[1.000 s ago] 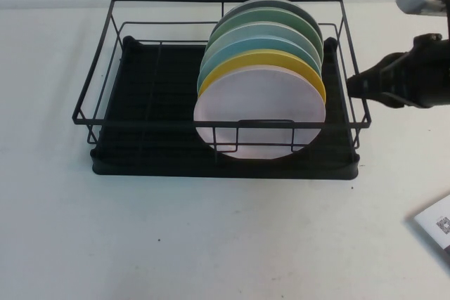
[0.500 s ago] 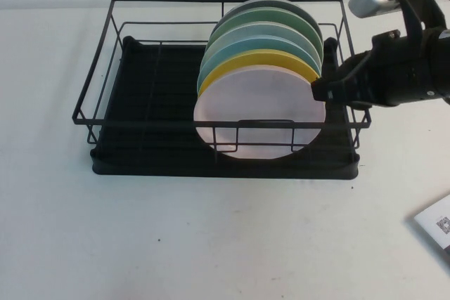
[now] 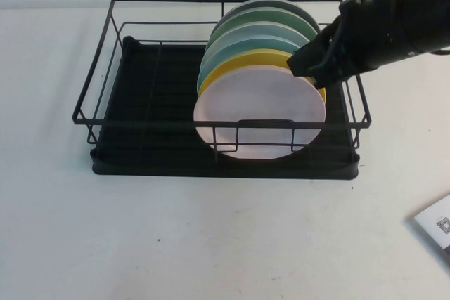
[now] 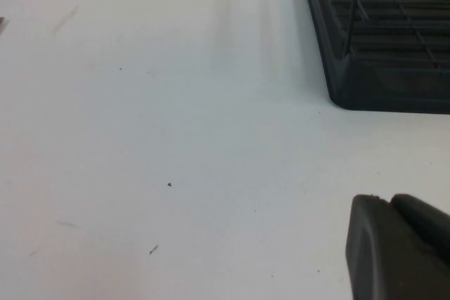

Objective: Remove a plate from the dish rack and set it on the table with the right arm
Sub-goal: Grasp the plate from the shelf

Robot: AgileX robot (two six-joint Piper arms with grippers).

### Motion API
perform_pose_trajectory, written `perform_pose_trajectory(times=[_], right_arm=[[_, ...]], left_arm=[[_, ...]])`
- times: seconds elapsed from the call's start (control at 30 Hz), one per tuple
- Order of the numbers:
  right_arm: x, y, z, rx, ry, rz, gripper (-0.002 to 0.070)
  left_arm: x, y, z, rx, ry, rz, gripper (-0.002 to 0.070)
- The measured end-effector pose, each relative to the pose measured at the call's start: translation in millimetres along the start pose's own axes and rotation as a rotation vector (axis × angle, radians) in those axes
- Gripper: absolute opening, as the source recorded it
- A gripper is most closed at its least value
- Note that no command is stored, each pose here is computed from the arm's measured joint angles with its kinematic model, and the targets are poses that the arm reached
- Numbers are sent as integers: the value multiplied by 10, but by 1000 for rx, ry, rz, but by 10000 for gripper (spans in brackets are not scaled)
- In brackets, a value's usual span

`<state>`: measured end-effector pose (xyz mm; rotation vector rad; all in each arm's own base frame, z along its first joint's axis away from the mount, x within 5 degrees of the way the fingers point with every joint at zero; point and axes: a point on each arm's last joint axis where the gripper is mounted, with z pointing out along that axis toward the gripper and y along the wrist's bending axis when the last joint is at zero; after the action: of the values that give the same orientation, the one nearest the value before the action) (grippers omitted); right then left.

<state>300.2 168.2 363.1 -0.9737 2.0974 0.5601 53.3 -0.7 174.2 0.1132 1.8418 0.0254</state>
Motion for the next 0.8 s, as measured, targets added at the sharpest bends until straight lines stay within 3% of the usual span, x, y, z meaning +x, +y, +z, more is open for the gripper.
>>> perform_pose_trajectory(times=[0.27,0.57,0.8], right_arm=[[6,-61,139,-7,24,-223,230],[39,-115,534,-27,76,-347,272],[-63,-137,501,3,53,-404,297]], left_arm=[[0,0,0,0,0,0,-6],[0,0,0,0,0,0,-6],[0,0,0,0,0,0,-6]])
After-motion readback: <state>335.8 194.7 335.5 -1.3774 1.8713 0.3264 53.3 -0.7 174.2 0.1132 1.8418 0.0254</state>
